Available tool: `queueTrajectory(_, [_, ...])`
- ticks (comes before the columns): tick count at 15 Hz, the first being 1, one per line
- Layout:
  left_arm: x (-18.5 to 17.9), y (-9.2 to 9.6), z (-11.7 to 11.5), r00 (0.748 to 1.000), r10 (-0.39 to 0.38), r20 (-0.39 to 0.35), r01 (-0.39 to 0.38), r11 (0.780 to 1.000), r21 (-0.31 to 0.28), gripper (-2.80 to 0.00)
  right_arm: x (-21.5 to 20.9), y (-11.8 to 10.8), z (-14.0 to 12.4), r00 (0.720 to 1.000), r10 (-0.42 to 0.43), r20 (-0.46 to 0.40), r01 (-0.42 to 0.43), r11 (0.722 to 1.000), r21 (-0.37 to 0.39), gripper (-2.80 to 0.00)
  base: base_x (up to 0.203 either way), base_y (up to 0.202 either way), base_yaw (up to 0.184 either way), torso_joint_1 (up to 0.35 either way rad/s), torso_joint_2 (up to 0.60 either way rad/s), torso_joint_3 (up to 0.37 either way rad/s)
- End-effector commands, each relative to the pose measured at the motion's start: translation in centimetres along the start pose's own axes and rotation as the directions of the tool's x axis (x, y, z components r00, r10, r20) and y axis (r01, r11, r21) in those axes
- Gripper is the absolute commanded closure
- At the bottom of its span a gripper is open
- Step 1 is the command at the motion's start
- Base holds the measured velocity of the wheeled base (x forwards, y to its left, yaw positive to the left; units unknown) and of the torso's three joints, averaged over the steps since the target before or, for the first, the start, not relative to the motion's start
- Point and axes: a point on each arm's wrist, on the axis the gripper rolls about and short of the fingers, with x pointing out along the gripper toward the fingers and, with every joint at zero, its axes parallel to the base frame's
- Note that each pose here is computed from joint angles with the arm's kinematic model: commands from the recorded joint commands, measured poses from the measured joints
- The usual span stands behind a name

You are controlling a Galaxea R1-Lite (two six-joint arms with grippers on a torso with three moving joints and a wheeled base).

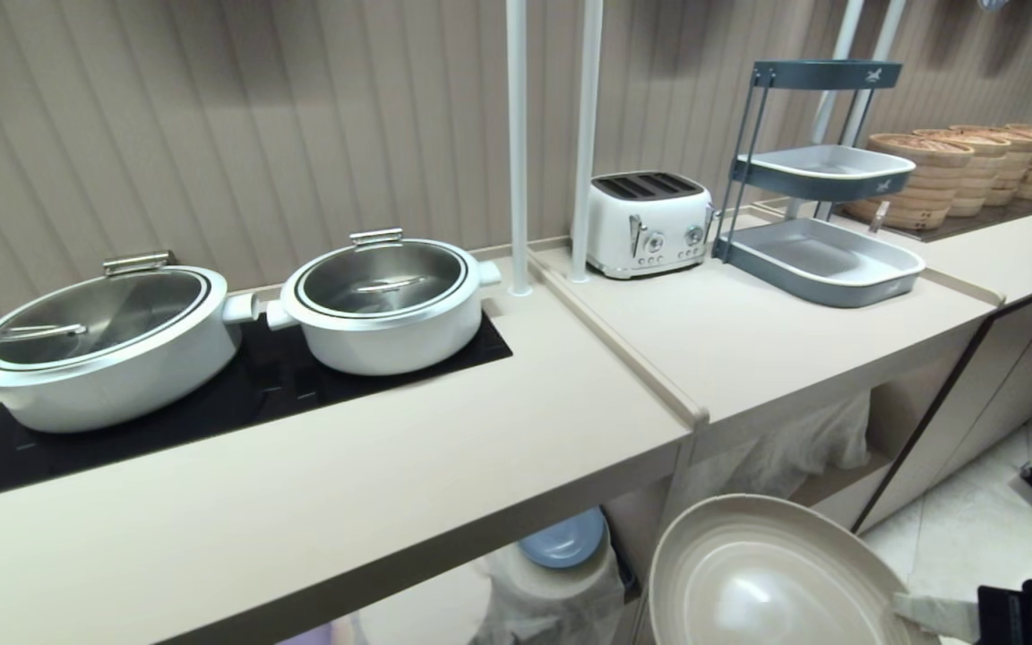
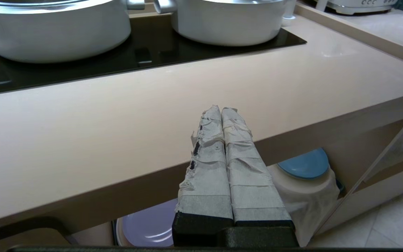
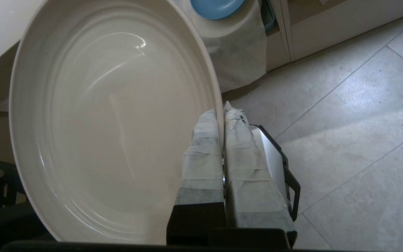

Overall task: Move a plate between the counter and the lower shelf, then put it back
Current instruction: Put the plate

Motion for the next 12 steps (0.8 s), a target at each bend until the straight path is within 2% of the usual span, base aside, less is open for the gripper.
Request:
queueTrajectory(1, [0.01, 0.0, 0.0, 1.0, 0.0, 0.0, 0.0, 1.0, -0.001, 0.0, -0.01, 0.06, 0.14, 1.0, 0.004, 0.004, -0.004, 1.0, 0.0, 0.0, 0.0, 0.0, 0.0, 0.0, 0.0, 0.0])
queueTrajectory(12, [0.01, 0.0, 0.0, 1.0, 0.0, 0.0, 0.0, 1.0, -0.001, 0.0, -0.31, 0.53, 1.1, 0.999, 0.024, 0.033, -0.024, 1.0, -0.011, 0.0, 0.0, 0.0, 0.0, 0.0, 0.0, 0.0])
